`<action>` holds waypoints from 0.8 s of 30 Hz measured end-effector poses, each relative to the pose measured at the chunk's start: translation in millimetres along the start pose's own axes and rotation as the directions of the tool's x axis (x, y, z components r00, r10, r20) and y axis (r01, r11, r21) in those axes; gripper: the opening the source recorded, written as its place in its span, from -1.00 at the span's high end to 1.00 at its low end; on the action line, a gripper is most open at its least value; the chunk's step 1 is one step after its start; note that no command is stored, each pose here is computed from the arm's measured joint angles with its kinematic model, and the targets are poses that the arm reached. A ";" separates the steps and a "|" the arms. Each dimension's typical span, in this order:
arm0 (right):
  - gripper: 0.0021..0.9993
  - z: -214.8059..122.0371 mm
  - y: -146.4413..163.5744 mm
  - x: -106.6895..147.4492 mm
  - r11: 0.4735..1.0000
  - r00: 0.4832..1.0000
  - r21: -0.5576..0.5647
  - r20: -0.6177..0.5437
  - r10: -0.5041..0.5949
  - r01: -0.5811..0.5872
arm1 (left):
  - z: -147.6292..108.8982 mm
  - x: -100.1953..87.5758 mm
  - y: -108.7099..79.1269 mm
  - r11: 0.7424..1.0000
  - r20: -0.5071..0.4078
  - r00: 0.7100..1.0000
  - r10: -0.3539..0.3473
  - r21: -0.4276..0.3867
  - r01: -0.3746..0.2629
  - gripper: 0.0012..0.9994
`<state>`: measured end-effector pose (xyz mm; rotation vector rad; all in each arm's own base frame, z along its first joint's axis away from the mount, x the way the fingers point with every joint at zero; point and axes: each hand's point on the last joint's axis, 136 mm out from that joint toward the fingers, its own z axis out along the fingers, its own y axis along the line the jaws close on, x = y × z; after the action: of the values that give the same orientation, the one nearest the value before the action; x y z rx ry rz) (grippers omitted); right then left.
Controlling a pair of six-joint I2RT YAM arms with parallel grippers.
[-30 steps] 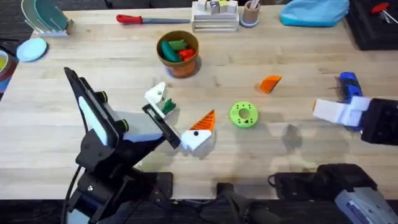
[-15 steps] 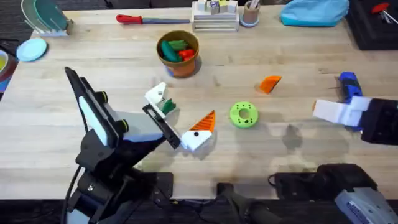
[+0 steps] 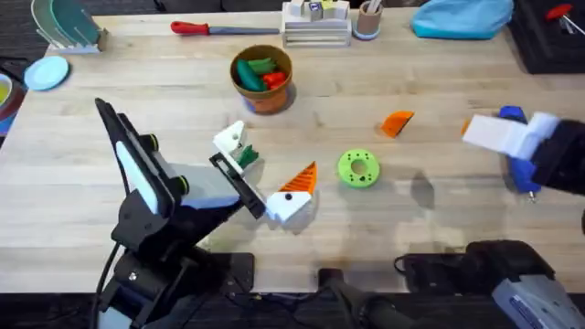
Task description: Pick up the gripper from the table and insert it into the empty holder that is missing its gripper. Then pick up a screw, insert it into the mounting hole, and use the screwdriver to tighten it. Finally, clean up the table by picking up the vegetable and placing it into the bucket.
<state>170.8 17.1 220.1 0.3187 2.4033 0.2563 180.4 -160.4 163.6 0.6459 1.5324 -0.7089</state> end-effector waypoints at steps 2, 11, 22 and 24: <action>-0.99 3.4 7.4 -3.2 0.999 0.999 -0.035 -0.005 -0.040 0.040 | 0.0 0.1 0.0 1.000 0.000 1.000 0.000 0.000 0.000 -0.98; -0.98 54.9 16.4 8.1 0.968 0.936 -0.090 -0.250 -0.249 0.234 | 0.0 0.1 0.0 1.000 0.000 1.000 -0.001 0.000 0.001 -0.98; -0.98 129.6 24.0 -10.4 0.875 0.827 -0.175 -0.286 -0.484 0.452 | 0.0 0.1 0.0 1.000 0.000 1.000 0.000 0.000 0.000 -0.98; -0.99 139.0 26.9 -4.8 0.841 0.785 -0.207 -0.302 -0.541 0.499 | 0.0 0.1 0.0 1.000 0.000 1.000 0.000 0.000 0.000 -0.98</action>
<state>270.6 54.8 127.0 -0.4961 2.6956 0.2061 180.4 -160.4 163.6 0.6458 1.5329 -0.7092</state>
